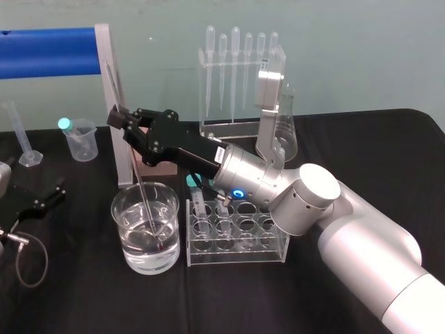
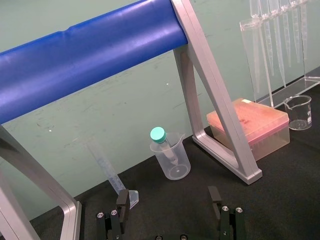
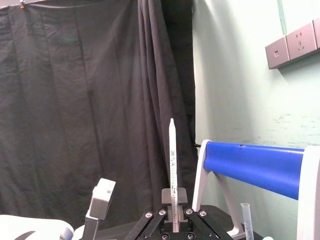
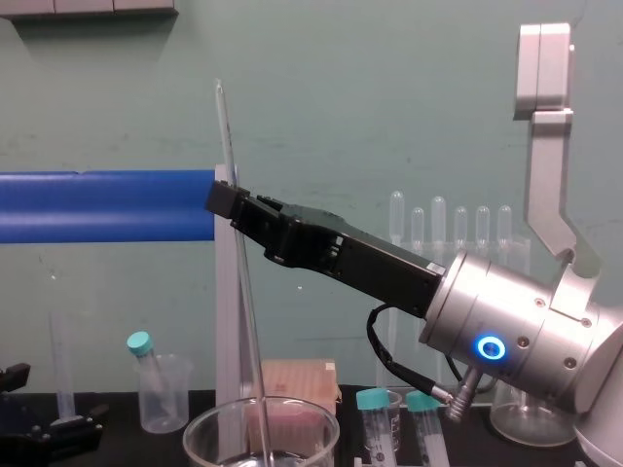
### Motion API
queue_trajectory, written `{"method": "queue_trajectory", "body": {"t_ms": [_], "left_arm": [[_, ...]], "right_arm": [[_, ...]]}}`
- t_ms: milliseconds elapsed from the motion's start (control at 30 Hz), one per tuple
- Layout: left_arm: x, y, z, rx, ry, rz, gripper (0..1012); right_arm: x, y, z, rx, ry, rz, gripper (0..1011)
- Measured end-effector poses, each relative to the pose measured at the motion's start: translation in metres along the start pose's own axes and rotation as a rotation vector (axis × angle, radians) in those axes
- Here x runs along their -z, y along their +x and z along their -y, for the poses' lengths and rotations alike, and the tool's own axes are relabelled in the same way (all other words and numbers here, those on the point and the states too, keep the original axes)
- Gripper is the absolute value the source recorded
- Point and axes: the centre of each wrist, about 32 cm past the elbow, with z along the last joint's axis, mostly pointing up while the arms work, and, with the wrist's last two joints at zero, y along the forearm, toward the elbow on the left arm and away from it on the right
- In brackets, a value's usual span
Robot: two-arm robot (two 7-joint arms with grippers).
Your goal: Hold the thermometer with one hand and immerse one end into the beaker, then reinsert it into the test tube rack.
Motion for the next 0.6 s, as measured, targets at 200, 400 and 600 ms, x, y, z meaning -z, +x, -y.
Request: {"method": "queue_trajectory", "body": {"t_ms": [200, 400, 600], "left_arm": [[0.0000, 0.0000, 0.0000, 0.000, 0.000, 0.000, 1008], [0.0000, 0.0000, 0.0000, 0.000, 0.000, 0.000, 1008], [0.0000, 0.0000, 0.0000, 0.000, 0.000, 0.000, 1008]], "right_arm": [[0.0000, 0.0000, 0.0000, 0.000, 0.000, 0.000, 57], [0.0000, 0.0000, 0.0000, 0.000, 0.000, 0.000, 57], [0.0000, 0.0000, 0.0000, 0.000, 0.000, 0.000, 57]]}}
